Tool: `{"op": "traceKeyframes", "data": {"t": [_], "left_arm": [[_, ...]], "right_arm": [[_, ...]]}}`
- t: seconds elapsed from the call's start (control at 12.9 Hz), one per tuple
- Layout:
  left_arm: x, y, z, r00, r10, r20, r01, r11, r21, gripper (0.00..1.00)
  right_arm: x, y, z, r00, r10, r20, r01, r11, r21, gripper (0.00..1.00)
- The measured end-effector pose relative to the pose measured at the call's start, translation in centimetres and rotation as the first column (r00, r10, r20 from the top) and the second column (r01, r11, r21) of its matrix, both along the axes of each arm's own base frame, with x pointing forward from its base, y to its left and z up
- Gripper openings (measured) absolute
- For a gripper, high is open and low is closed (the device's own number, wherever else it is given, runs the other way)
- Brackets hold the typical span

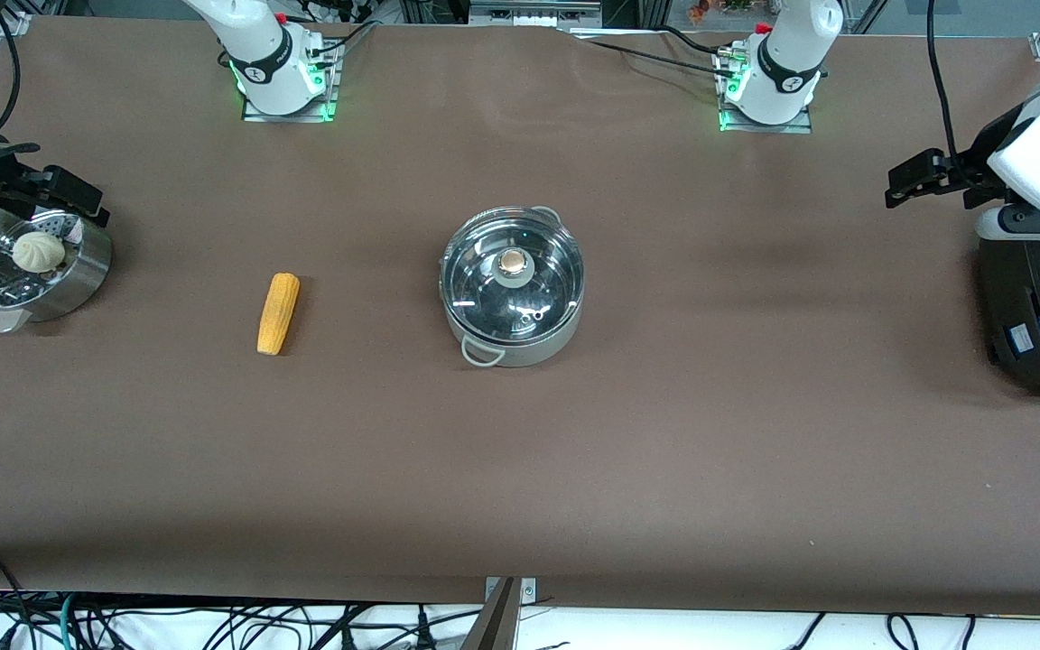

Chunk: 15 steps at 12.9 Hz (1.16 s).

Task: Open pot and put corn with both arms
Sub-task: 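Move the right gripper toward the corn while the left gripper approaches the pot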

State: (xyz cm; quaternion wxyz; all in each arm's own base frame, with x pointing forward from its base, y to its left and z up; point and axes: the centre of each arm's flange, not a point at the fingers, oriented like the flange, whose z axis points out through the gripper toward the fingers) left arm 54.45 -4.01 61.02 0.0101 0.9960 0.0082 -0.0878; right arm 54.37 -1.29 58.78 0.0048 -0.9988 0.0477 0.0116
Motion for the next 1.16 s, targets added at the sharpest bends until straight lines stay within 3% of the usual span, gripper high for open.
{"op": "traceKeyframes", "data": {"t": [1.16], "left_arm": [[0.11,-0.88,-0.49,0.999,0.035,0.005,-0.035,0.999,-0.016,1.0]], "right_arm": [[0.05,0.06,-0.06,1.0,0.006,-0.001,-0.006,1.0,-0.014,1.0]]}}
